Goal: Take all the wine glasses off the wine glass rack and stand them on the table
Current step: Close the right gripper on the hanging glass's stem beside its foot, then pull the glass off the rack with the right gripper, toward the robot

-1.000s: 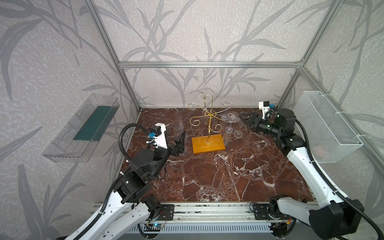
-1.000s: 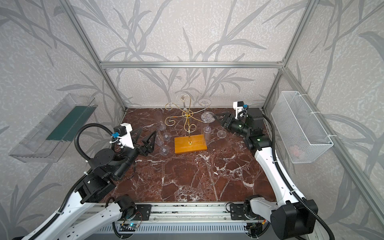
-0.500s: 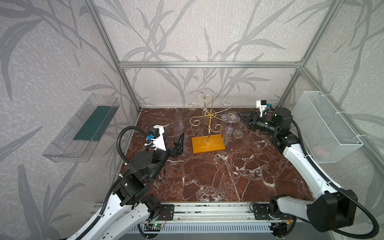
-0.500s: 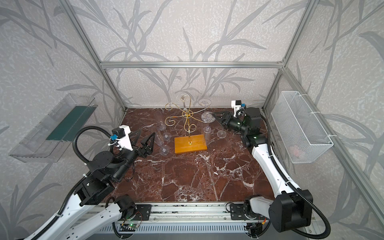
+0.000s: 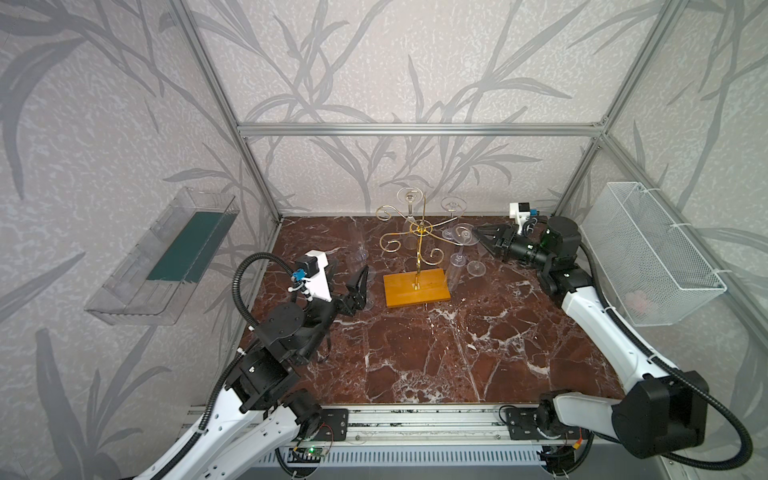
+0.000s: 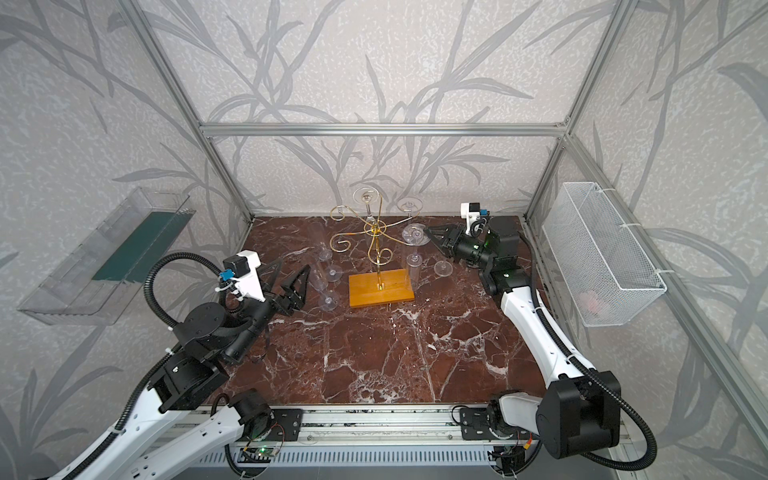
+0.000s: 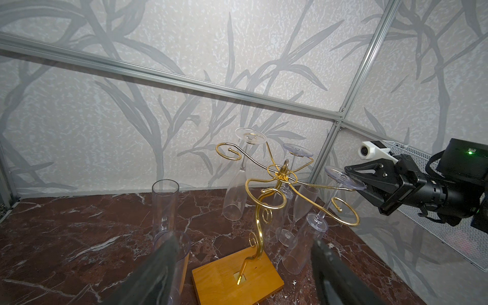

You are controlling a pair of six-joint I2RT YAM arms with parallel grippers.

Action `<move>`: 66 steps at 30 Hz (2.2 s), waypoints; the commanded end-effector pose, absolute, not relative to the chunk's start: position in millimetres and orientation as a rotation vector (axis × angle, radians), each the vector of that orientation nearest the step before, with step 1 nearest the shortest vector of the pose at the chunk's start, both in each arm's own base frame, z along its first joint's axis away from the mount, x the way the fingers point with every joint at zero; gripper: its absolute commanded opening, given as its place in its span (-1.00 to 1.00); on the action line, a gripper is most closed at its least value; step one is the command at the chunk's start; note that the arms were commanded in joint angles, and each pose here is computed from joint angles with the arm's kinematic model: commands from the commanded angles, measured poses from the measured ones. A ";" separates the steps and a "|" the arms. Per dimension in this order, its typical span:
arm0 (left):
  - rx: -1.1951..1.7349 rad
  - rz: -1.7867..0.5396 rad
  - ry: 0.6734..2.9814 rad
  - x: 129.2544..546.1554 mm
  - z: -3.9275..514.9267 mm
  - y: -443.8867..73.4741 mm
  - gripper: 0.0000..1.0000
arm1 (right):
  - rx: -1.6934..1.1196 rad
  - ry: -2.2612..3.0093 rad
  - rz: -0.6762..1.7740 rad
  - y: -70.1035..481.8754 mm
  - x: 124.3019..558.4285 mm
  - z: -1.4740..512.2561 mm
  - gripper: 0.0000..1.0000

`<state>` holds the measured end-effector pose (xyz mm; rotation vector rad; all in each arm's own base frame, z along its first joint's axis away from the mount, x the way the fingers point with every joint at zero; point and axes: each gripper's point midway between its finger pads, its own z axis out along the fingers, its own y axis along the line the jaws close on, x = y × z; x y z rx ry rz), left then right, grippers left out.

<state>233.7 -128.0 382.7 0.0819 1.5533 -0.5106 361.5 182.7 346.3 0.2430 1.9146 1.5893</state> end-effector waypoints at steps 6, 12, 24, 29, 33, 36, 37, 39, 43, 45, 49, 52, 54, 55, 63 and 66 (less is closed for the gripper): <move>0.049 -0.535 1.522 230.7 389.4 -122.9 0.58 | 0.211 1.887 1.620 183.9 356.5 353.6 -0.76; 0.031 -0.537 1.508 228.7 392.1 -118.6 0.58 | 0.233 1.896 1.633 184.0 355.9 347.9 -0.91; 0.019 -0.544 1.510 228.7 391.8 -117.9 0.58 | 0.306 1.872 1.732 185.3 355.4 354.4 -1.00; 0.021 -0.541 1.515 228.4 391.3 -117.7 0.58 | 0.357 1.833 1.785 183.5 353.6 366.4 -1.00; 0.028 -0.526 1.520 227.0 391.9 -115.6 0.57 | 0.375 1.818 1.817 183.3 350.6 375.5 -1.00; 0.026 -0.521 1.520 226.5 392.8 -114.1 0.57 | 0.387 1.805 1.837 183.1 348.8 381.4 -1.00; 0.025 -0.519 1.518 226.5 393.1 -113.7 0.57 | 0.392 1.801 1.842 182.7 348.5 383.4 -1.00; 0.024 -0.517 1.519 226.4 392.6 -113.3 0.57 | 0.400 1.792 1.854 182.5 347.3 387.3 -1.00; 0.023 -0.514 1.521 226.5 391.5 -112.9 0.57 | 0.423 1.762 1.881 180.7 344.4 396.8 -1.00; 0.023 -0.513 1.522 226.6 391.2 -112.8 0.57 | 0.431 1.765 1.876 179.9 342.6 399.0 -1.00; 0.023 -0.512 1.525 227.3 389.4 -113.2 0.57 | 0.438 1.762 1.870 180.2 339.0 405.8 -1.00; 0.021 -0.508 1.526 228.1 386.4 -113.2 0.58 | 0.421 1.768 1.877 186.1 337.7 412.1 -1.00; 0.018 -0.507 1.525 229.1 384.6 -113.6 0.58 | 0.411 1.774 1.875 191.1 337.7 415.9 -1.00; 0.014 -0.507 1.521 229.3 384.9 -113.1 0.58 | 0.404 1.781 1.870 193.7 338.3 416.8 -1.00; 0.026 -0.493 1.520 227.7 384.0 -111.5 0.58 | 0.420 1.803 1.860 212.3 351.0 415.3 -1.00; 0.027 -0.489 1.524 227.1 381.2 -110.6 0.59 | 0.435 1.796 1.856 216.1 359.4 415.9 -1.00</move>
